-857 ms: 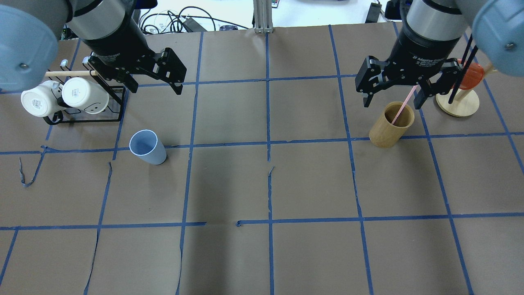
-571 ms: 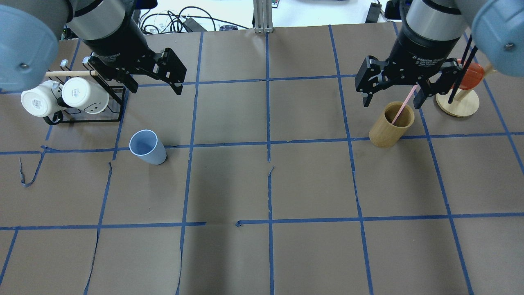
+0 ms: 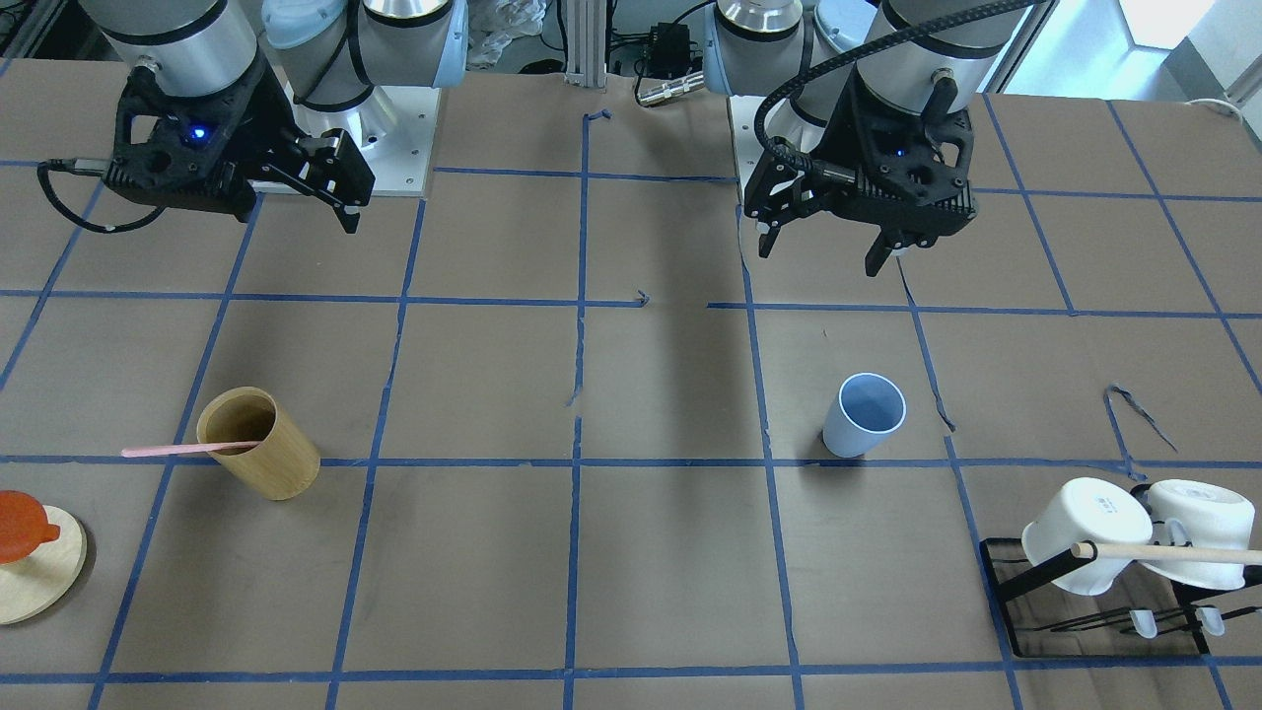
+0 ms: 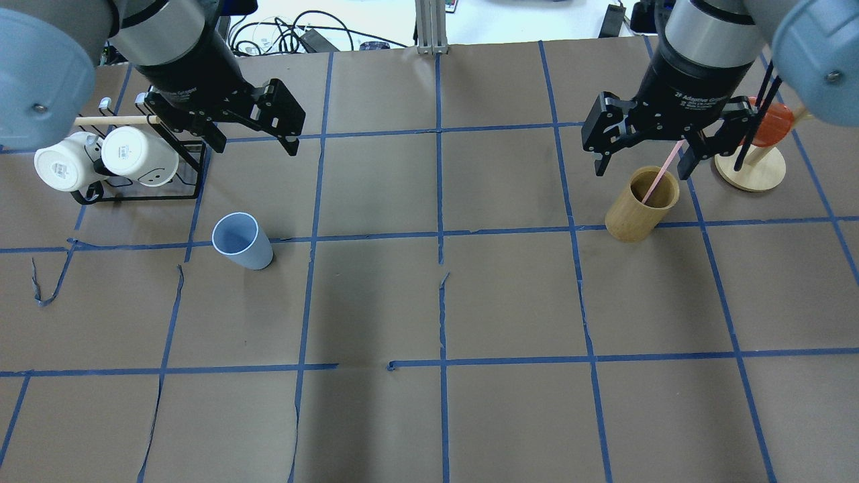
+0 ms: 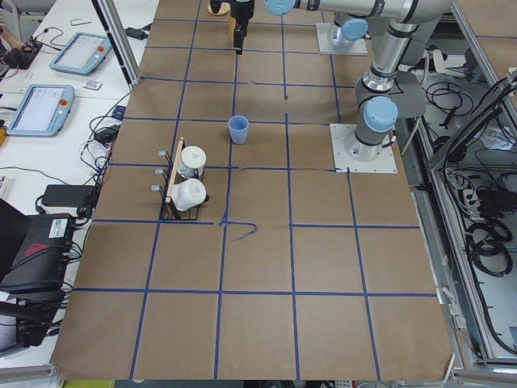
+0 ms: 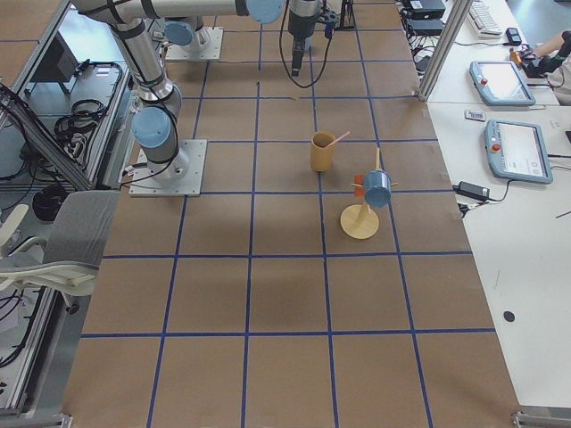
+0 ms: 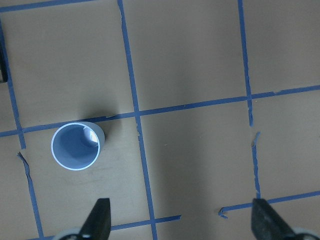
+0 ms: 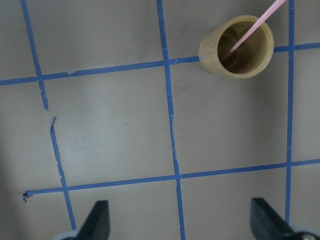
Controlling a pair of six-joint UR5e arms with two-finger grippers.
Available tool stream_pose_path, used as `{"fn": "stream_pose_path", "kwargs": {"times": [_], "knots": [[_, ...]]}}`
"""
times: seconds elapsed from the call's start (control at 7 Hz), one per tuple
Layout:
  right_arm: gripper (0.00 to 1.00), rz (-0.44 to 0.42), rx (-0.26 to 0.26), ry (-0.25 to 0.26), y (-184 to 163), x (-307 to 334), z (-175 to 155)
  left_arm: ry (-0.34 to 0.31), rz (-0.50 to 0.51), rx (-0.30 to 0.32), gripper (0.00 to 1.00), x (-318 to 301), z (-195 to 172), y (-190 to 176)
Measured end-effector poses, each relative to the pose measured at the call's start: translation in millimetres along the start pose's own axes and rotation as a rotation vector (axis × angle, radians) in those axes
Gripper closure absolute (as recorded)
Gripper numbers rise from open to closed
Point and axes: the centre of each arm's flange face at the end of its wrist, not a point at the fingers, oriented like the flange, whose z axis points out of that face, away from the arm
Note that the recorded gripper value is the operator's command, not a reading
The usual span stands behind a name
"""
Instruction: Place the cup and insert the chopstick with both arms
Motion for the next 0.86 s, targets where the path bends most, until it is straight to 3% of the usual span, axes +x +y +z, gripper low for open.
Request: {"fn": "stream_pose_path", "kwargs": {"times": [0.86], "knots": [[0.00, -0.001, 0.001, 0.000, -0.3, 0.8, -0.4, 0.001, 0.017, -0.012, 0.00, -0.1, 5.7, 7.4]]}}
